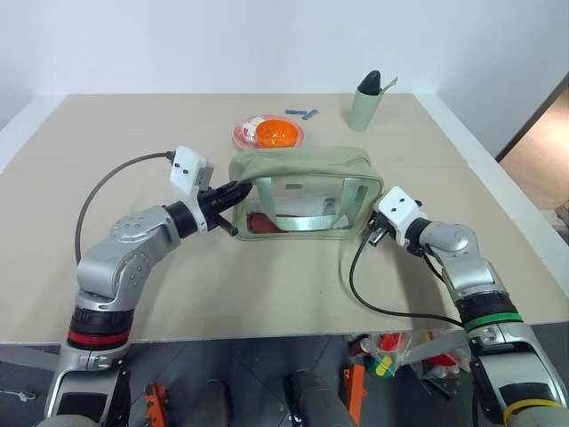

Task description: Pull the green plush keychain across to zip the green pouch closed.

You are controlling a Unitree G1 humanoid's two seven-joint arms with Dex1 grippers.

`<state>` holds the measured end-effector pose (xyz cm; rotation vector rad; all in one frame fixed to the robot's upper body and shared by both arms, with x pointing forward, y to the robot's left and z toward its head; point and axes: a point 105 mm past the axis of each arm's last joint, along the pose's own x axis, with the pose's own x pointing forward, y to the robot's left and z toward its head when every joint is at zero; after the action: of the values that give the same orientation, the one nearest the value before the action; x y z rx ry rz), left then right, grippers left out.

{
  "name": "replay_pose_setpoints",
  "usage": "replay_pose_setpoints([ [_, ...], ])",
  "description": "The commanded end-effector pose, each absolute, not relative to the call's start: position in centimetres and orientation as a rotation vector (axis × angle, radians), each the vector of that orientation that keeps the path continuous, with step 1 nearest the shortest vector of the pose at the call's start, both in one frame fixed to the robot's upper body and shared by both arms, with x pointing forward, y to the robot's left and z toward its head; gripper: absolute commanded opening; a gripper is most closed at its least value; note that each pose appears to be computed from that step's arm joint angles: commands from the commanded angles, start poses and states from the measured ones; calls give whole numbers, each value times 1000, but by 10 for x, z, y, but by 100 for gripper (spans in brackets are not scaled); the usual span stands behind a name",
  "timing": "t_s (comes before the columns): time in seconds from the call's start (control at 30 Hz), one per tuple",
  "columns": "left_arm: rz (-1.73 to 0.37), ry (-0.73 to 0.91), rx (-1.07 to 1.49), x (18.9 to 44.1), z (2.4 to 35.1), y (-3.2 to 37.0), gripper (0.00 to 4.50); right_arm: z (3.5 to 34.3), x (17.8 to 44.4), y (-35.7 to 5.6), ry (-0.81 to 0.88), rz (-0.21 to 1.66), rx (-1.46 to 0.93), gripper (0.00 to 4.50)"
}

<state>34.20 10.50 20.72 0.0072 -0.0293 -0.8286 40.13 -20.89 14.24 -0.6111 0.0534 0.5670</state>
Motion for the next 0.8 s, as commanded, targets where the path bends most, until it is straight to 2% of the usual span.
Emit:
replay_pose_setpoints([
  [0.03,-887,-87,41,333,221,102,173,204,394,-220,-128,560,-510,168],
  [0.17,-895,-105,58,334,230,106,309,230,376,-224,-187,621,-424,305],
  [0.3,-916,-115,93,333,237,110,446,241,360,-227,-197,662,-374,446],
  [0.57,-897,-172,129,326,262,135,446,263,340,-226,-225,644,-156,446],
  [0.8,-809,-194,152,316,257,152,446,276,321,-220,-172,632,-137,446],
])
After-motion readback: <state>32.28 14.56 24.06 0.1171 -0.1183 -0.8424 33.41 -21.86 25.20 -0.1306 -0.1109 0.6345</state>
